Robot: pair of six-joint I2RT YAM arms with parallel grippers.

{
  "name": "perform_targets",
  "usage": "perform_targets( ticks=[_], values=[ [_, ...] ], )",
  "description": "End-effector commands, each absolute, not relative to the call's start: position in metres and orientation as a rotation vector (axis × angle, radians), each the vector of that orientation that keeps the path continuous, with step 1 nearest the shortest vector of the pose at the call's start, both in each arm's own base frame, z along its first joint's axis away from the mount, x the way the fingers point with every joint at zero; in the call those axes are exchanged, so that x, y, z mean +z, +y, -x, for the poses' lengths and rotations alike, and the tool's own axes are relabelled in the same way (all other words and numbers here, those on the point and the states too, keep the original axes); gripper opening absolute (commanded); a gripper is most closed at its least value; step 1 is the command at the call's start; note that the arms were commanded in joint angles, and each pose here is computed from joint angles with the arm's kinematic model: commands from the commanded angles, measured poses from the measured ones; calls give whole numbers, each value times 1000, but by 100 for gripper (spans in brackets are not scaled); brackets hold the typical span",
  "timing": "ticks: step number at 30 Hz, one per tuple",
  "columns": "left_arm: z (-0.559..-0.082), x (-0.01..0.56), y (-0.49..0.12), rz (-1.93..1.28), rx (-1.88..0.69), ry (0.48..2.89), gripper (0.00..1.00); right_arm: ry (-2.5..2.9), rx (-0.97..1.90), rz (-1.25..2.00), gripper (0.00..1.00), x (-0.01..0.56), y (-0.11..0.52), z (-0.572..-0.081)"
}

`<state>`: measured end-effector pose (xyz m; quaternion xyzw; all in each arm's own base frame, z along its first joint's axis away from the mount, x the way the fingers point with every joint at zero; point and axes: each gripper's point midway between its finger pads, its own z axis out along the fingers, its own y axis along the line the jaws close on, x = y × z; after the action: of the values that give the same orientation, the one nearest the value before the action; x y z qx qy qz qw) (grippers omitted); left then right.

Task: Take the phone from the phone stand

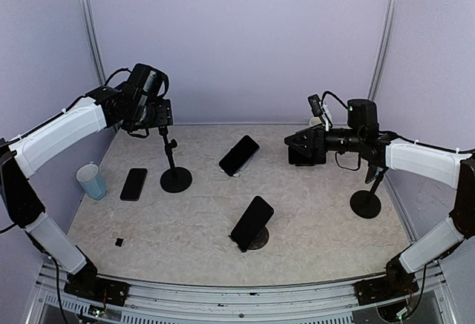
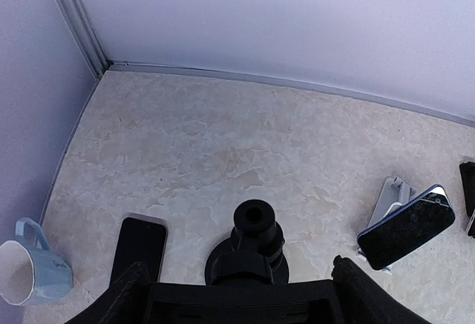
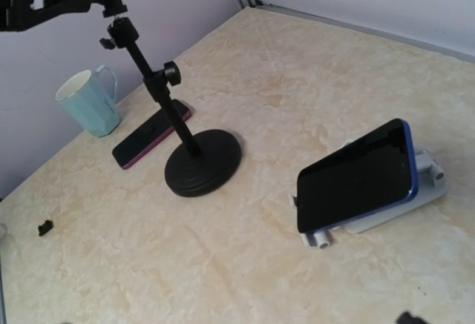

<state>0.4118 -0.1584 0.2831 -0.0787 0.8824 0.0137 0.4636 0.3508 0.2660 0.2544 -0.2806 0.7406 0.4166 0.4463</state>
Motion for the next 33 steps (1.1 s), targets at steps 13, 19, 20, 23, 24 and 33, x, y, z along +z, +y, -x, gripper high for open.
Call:
perform_targets(
  ticks=[13,19,20,23,24,33],
  values=[
    [-466,366,-128,137,-42,1919,57,1815,998,708,93,268,265,-350],
    [-489,367,-97,138,-4,1907,57,1812,995,710,93,270,265,-349],
    [-493,367,-90,148,3,1905,56,1812,994,710,93,270,265,-349],
    [-503,365,-71,166,15,1896,55,1811,997,712,93,271,265,-349],
    [-507,363,-65,167,13,1896,54,1812,998,712,93,271,266,-349],
    [-530,351,-24,174,32,1900,52,1808,990,719,93,276,266,-351]
  ],
)
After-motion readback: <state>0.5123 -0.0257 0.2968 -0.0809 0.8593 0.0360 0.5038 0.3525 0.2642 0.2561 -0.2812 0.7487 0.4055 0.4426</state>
